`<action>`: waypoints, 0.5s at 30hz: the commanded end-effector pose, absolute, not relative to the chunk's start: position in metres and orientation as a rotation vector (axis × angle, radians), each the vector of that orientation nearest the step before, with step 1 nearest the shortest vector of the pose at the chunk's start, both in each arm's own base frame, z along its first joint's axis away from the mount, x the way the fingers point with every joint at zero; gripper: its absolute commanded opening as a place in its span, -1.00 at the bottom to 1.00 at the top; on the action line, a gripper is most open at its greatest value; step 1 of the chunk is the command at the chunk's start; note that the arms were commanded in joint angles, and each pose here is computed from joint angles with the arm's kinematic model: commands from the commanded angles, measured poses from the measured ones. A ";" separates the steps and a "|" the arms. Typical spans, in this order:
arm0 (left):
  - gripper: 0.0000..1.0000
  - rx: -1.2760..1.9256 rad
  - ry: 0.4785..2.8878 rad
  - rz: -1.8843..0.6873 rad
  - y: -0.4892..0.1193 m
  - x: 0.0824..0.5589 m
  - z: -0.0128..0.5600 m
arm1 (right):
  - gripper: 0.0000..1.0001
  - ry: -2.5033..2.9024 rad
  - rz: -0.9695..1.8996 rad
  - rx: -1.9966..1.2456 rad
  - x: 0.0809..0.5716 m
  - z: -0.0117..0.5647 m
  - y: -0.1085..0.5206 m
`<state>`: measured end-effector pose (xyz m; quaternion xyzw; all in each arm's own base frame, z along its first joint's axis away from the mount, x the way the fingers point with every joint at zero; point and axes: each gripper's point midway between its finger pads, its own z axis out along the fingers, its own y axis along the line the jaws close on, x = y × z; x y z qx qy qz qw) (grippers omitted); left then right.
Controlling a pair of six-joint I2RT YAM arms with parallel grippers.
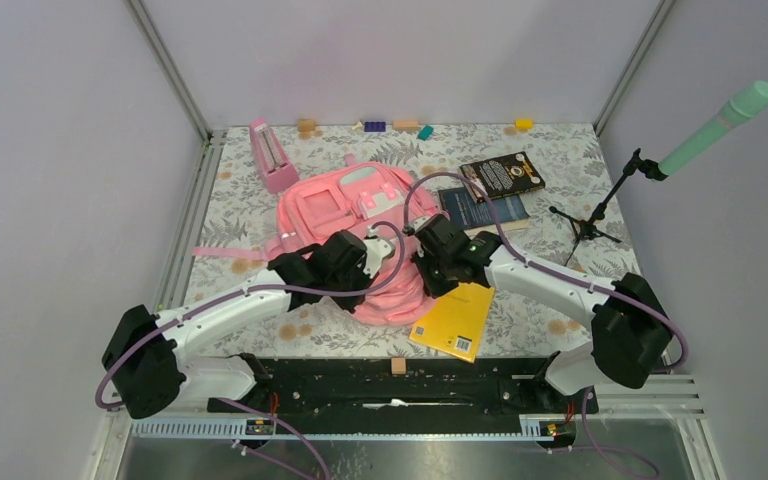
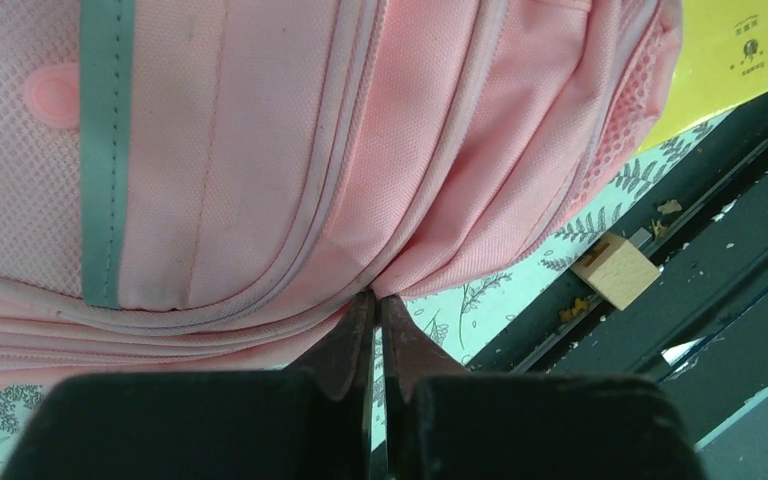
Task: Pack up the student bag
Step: Unzip the student bag at the center of the board.
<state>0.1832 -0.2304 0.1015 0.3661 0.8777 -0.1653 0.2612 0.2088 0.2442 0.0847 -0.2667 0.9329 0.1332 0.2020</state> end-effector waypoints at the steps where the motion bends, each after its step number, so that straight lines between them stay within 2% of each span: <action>1: -1.00 0.873 2.047 -0.676 -0.288 0.217 0.188 | -1.00 2.529 0.704 -0.781 0.179 0.123 0.306; 4: -1.00 0.846 2.050 -0.632 -0.281 0.222 0.192 | -1.00 2.544 0.653 -0.748 0.177 0.116 0.295; 11: -1.00 0.744 2.063 -0.544 -0.252 0.231 0.201 | -1.00 2.635 0.177 -0.729 0.179 0.075 0.218; 15: -1.00 0.664 2.050 -0.516 -0.238 0.237 0.208 | -1.00 2.659 0.203 -0.706 0.169 0.075 0.212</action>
